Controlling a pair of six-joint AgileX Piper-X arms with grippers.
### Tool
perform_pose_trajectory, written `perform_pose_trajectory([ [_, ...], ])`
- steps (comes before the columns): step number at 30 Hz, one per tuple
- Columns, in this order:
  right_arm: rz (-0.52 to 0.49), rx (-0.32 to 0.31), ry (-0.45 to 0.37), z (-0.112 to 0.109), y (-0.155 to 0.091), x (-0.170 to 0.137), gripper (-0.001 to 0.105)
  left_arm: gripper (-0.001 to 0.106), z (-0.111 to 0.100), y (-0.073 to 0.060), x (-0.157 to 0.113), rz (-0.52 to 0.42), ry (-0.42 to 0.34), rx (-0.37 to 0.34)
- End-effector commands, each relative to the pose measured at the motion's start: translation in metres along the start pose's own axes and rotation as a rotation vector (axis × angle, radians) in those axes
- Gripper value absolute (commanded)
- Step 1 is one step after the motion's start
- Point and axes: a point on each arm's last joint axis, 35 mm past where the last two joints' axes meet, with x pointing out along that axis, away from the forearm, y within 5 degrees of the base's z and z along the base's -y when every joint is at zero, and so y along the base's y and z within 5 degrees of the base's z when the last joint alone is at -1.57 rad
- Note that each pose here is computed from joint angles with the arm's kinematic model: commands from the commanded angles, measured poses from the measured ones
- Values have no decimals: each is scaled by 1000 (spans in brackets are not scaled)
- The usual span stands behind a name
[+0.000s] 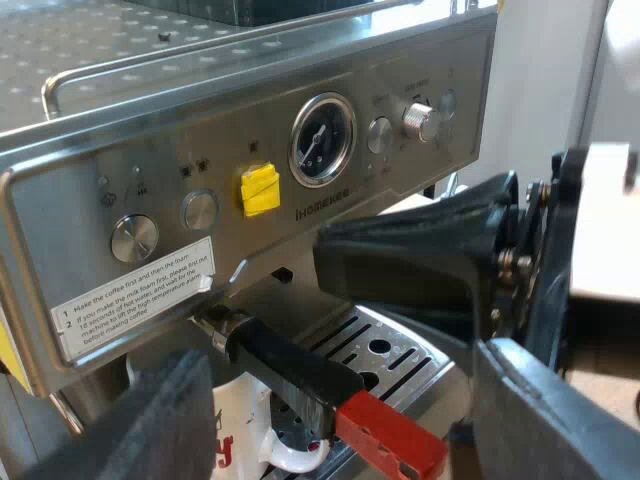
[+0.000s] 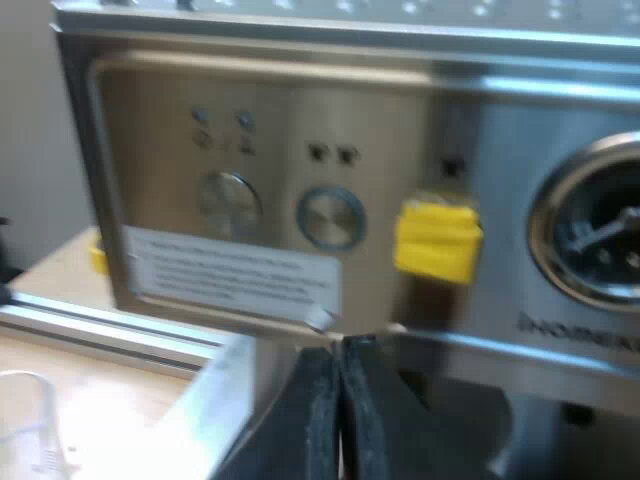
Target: Place mug into machine
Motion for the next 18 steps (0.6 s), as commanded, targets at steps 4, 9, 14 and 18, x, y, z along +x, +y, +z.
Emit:
perform_pose_trajectory([
  [4,-66,24,0,2,-11,12,0,59,2,-1,0,-16,-9,-1],
  [9,-78,35,6,1,-15,18,0,59,1,-1,0,-15,-4,-6],
  [14,-77,42,0,-1,-12,19,0,59,1,-1,0,-15,-1,-7],
  [18,-76,49,-5,0,-12,20,0,59,0,-1,0,-15,2,-10],
])
